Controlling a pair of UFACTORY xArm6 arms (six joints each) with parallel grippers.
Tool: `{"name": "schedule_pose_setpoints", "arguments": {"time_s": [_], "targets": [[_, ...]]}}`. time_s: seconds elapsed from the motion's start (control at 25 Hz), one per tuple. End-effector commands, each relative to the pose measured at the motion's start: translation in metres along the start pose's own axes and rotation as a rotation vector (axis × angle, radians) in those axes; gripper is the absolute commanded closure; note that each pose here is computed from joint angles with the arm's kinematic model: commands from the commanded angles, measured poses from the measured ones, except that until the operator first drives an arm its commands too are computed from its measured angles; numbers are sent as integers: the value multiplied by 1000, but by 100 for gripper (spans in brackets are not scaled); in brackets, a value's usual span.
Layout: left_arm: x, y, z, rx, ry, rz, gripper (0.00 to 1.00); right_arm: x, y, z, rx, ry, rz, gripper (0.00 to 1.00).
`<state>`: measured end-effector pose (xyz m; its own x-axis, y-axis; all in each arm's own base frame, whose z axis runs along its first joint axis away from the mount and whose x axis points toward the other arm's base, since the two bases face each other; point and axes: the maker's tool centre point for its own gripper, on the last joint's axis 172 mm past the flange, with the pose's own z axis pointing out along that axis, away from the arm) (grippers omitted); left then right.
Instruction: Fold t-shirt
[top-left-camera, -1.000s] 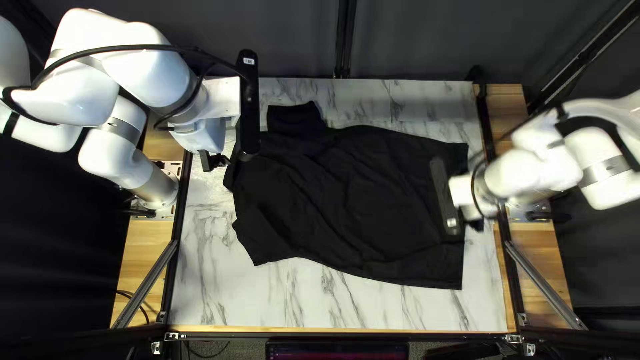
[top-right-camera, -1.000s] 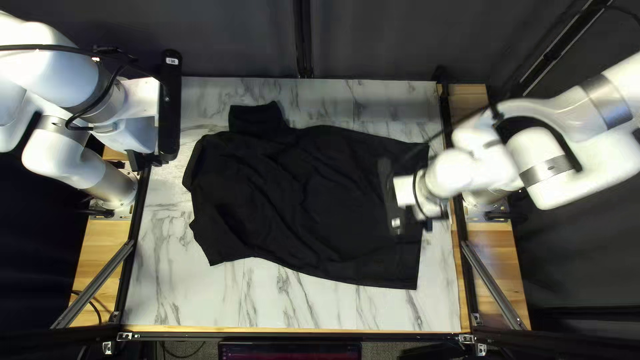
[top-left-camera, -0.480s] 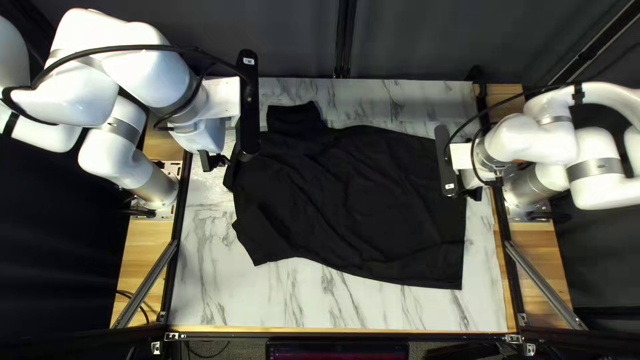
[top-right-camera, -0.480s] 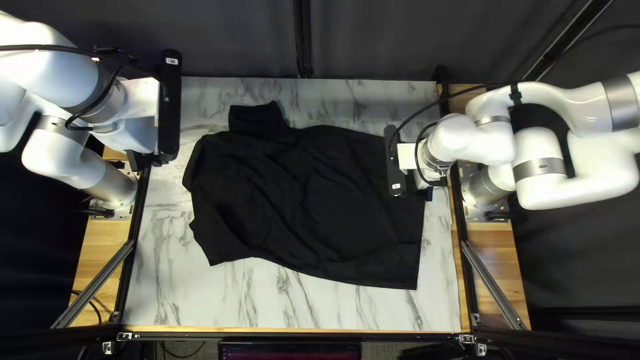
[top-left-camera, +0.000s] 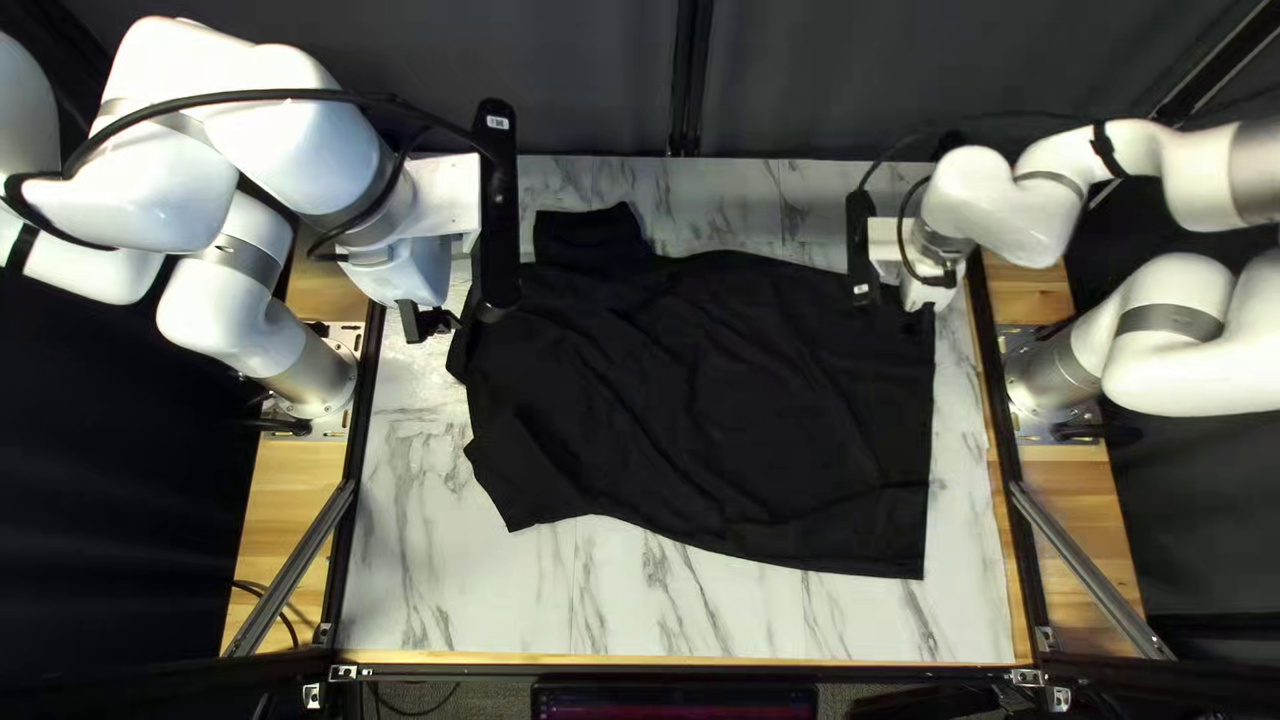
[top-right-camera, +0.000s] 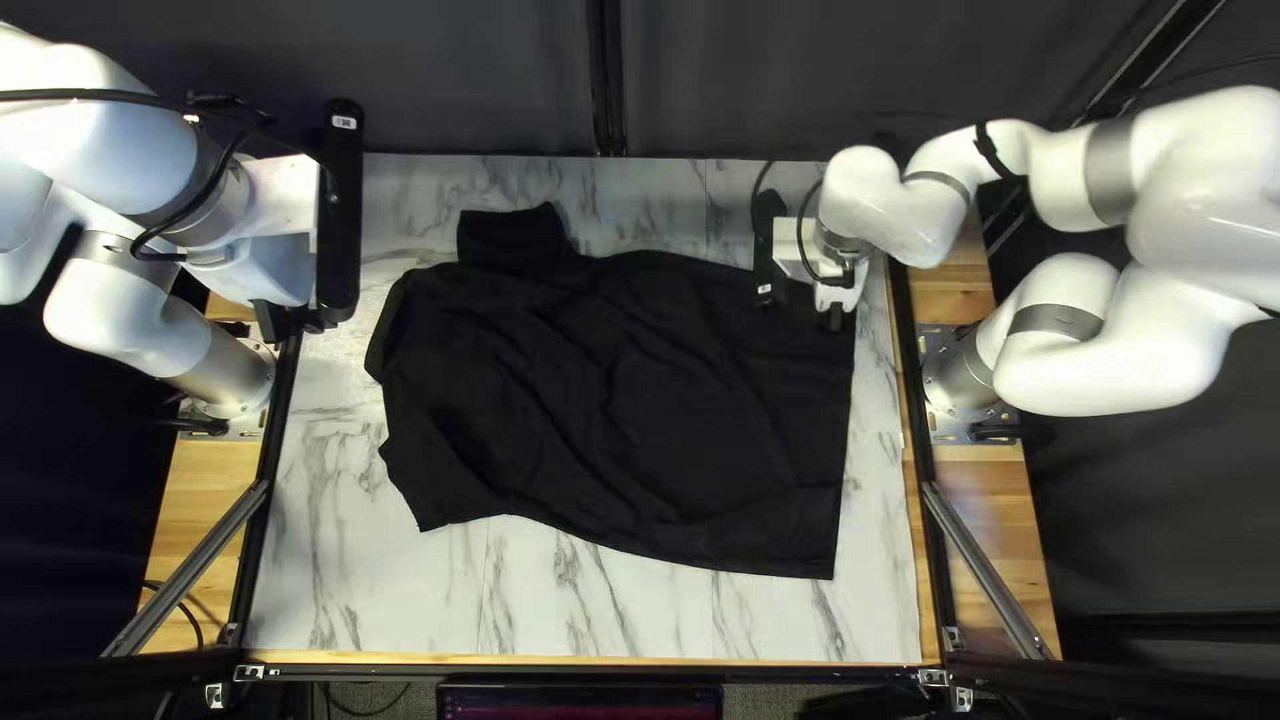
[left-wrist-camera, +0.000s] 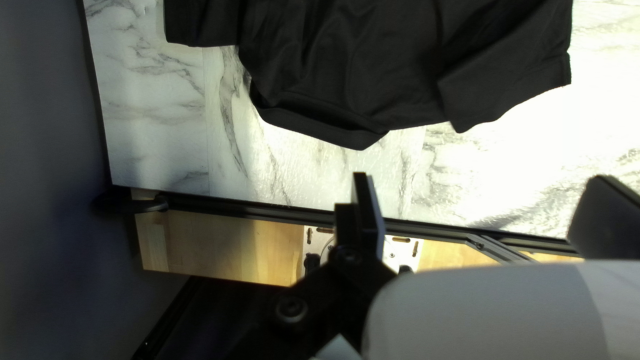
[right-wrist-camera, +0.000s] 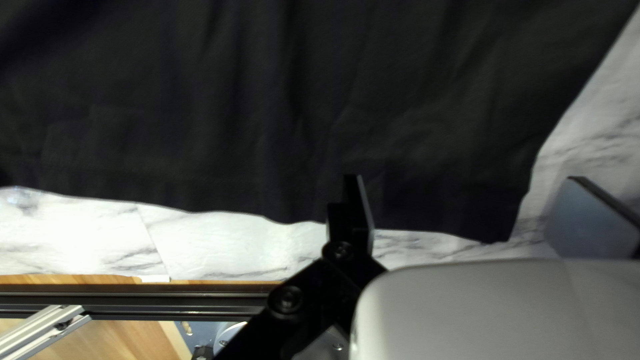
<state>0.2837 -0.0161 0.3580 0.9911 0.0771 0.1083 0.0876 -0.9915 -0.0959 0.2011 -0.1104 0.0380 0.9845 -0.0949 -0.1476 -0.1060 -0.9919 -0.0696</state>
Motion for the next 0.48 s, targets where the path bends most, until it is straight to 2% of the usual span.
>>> {"name": "schedule_pose_setpoints", "arguments": {"time_s": [0.04, 0.28, 0.32, 0.36, 0.44, 0.48], "targets": [[0, 0, 0, 0, 0, 0, 0, -1, 5, 1, 1, -19, 45, 0], [0, 0, 0, 0, 0, 0, 0, 8, 5, 12, 0, -29, 64, 0], [0, 0, 0, 0, 0, 0, 0, 9, 5, 15, 2, -32, 62, 7], [0, 0, 0, 0, 0, 0, 0, 10, 5, 16, 3, -35, 60, 9], [0, 0, 0, 0, 0, 0, 0, 11, 6, 18, 5, -41, 56, 74], [0, 0, 0, 0, 0, 0, 0, 11, 7, 18, 5, -43, 56, 100]]}}
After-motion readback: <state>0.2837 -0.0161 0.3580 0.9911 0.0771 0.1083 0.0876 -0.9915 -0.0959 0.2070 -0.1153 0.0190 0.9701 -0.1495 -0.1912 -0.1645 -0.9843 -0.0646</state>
